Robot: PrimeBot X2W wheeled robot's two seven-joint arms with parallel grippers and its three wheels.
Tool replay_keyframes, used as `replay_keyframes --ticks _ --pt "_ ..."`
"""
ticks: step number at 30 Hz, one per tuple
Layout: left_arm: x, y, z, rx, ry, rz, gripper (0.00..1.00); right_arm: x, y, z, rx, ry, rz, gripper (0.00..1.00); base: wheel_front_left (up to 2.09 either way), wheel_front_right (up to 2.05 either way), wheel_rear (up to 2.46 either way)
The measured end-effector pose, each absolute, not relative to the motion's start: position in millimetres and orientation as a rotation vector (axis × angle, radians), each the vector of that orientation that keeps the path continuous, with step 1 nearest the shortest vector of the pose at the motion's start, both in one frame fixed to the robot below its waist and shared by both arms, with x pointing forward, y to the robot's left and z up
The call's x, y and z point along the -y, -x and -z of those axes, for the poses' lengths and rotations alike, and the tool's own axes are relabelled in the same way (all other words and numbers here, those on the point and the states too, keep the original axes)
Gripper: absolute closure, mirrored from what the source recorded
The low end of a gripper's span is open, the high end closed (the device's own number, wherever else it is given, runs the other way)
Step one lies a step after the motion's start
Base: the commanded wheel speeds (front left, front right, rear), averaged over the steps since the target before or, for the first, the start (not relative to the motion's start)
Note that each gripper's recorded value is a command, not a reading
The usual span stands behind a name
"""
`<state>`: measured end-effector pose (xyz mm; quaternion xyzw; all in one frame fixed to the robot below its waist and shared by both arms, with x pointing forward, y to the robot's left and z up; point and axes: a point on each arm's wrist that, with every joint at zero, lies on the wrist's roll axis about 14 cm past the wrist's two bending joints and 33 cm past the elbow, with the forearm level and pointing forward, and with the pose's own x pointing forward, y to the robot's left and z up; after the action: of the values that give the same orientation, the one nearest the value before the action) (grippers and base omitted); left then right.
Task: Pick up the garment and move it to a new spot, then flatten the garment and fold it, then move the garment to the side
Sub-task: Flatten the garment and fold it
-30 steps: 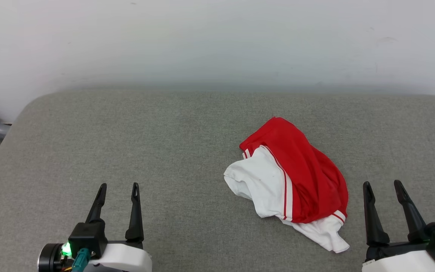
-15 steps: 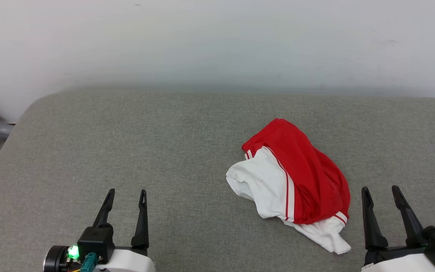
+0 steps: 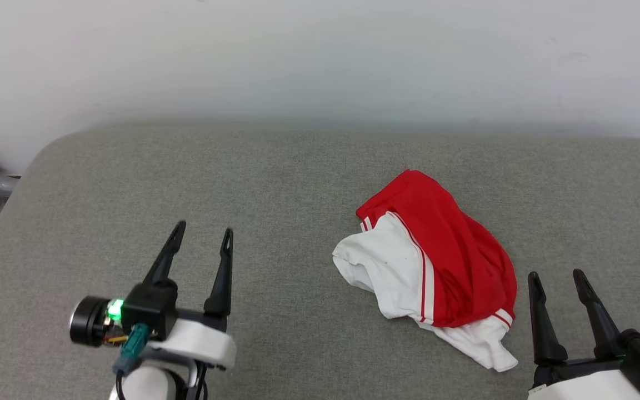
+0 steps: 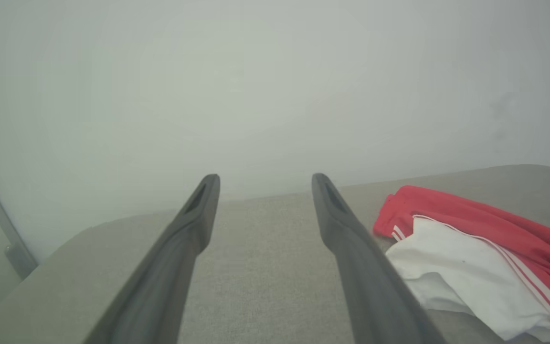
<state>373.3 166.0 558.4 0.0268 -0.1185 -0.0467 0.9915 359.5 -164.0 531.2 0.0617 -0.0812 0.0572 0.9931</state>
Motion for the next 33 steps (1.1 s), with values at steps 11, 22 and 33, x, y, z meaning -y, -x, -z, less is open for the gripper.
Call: replay_keyframes --ticks 11,22,33 --pt "-112 -437 -611 0.359 -0.114 0.349 0.0 162 -373 -531 0.164 -0.12 -0.118 0.0 0.0 0.0 0.0" --pt "-21 -468 -561 0.018 -0.205 0.728 0.0 176 -384 -525 0.15 -0.107 -0.077 0.0 0.0 0.0 0.0" --pt "4 -448 -472 -0.573 -0.35 0.941 0.0 187 -396 -517 0.134 -0.102 -0.044 0.0 0.0 0.0 0.0"
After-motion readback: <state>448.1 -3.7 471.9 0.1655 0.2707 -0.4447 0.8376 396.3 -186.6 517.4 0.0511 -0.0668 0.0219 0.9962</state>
